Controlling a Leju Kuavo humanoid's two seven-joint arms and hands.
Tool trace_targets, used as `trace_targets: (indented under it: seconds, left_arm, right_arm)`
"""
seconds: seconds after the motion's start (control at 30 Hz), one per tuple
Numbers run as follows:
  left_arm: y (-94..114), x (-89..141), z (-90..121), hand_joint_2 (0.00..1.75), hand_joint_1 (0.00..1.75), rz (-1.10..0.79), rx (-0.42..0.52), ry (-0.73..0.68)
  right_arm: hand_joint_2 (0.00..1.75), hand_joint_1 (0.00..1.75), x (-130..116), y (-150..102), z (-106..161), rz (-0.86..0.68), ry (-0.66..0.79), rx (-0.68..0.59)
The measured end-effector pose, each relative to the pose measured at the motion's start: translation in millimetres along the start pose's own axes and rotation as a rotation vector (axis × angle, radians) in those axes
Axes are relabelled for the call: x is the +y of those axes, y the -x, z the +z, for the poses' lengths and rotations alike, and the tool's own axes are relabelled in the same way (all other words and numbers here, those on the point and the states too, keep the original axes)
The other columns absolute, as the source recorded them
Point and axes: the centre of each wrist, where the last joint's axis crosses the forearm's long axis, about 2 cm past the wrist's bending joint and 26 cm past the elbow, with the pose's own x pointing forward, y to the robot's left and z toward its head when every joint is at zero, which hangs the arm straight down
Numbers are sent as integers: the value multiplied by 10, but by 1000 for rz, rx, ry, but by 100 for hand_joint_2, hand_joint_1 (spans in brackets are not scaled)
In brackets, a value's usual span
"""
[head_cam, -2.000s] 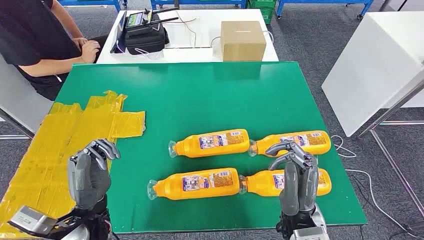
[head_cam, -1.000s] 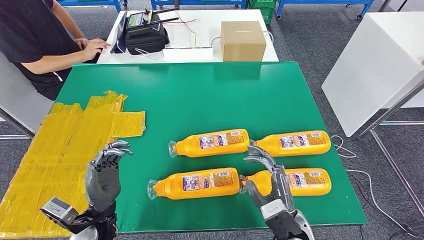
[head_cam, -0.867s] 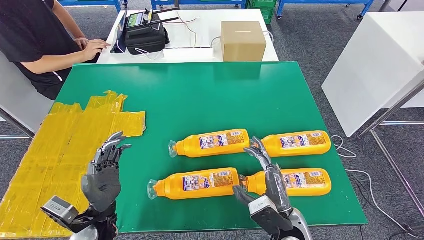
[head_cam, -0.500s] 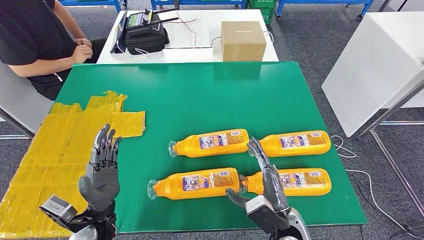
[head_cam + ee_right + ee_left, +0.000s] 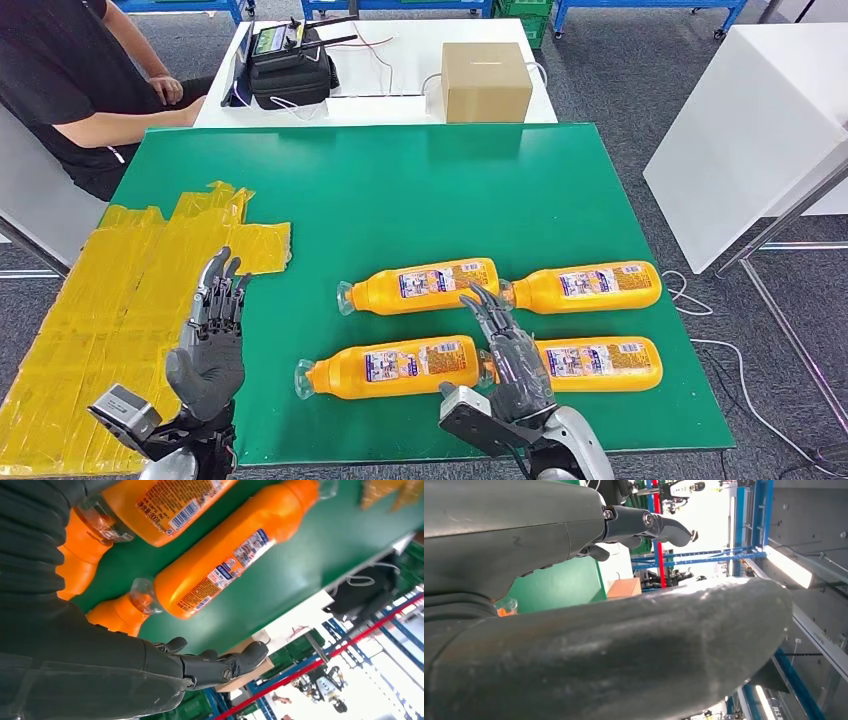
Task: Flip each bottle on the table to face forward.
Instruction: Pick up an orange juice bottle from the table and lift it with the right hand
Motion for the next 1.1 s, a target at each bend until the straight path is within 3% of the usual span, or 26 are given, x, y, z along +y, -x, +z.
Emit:
trace_targets:
  seconds: [0.2,0.63,1.1]
  left_arm:
    - [27,-2,-26,0,0,34,10,9]
    - [93,-8,-78,0,0,72,22,15]
    - [152,-3,-197,0,0,106,40,6]
  right_arm:
    - [175,0,94,-10,-218,115,-219,39]
    - [175,0,122,23,-596,133,-395,14]
    - [175,0,168,109,-874,202,-737,102]
